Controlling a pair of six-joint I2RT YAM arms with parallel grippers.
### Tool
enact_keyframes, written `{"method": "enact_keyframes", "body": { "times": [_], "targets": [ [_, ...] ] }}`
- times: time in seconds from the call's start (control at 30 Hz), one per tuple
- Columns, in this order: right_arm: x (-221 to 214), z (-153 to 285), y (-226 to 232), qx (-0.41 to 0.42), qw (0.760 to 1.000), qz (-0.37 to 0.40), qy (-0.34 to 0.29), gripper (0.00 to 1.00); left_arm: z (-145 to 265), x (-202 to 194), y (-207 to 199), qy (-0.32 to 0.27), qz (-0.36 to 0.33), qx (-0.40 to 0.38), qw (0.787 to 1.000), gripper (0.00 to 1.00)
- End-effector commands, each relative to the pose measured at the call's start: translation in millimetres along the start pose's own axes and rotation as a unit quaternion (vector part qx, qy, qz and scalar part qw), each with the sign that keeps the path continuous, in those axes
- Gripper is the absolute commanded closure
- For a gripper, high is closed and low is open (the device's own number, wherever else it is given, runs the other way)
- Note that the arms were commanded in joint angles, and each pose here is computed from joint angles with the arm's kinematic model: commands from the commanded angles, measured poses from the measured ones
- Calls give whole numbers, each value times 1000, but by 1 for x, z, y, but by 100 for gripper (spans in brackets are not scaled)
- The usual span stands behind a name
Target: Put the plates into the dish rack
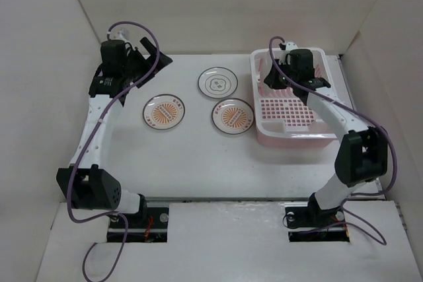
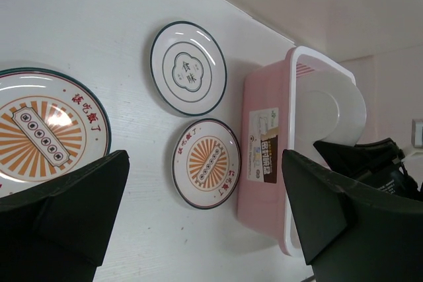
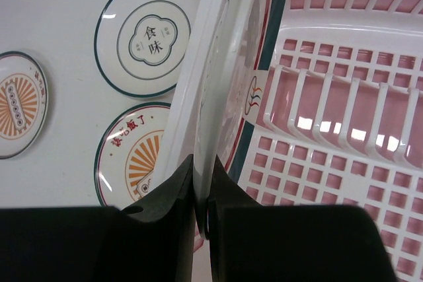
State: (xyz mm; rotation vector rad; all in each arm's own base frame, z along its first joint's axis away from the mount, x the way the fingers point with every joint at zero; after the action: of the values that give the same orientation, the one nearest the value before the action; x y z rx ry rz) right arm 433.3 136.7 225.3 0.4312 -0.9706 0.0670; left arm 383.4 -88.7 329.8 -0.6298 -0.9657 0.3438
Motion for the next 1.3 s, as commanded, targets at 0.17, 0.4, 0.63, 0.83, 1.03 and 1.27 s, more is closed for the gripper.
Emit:
{"method": "enact_keyframes", "body": {
  "times": [0.17, 0.4, 0.63, 0.83, 1.03, 1.27],
  "targets": [
    [26, -16, -2, -11, 998, -18, -63, 100, 6, 2, -3, -8, -19, -5, 1000, 0],
    [28, -31, -6, -12, 998, -9, -57, 100, 6, 0, -2, -5, -18, -3, 1000, 0],
    [23, -41, -12, -22, 999, -7, -49, 100, 7, 2, -3, -7, -18, 1, 1000, 0],
    [17, -45, -18, -36, 999, 0, -39, 85, 7, 2, -3, -7, -18, 1, 1000, 0],
    [18, -47, -17, -30, 999, 5, -37, 54, 4, 1, 0, -4, -21, 4, 1000, 0],
    [31, -39, -10, -22, 998, 7, -50, 28, -6, -4, 36, -5, 3, 34, 999, 0]
  ]
}}
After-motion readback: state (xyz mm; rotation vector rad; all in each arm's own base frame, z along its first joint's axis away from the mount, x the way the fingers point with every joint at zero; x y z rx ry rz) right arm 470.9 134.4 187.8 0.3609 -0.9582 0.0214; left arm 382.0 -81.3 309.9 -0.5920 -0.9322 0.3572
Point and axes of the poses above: each gripper's point midway between its finger pads, its own z axis back along the fingers, its own y axis along the line the jaws close on, x = y × z, the point moved 3 cm from there along z, back along the fingers, and after that the axes turned 4 degrees about -z, right-handed, at the moved point
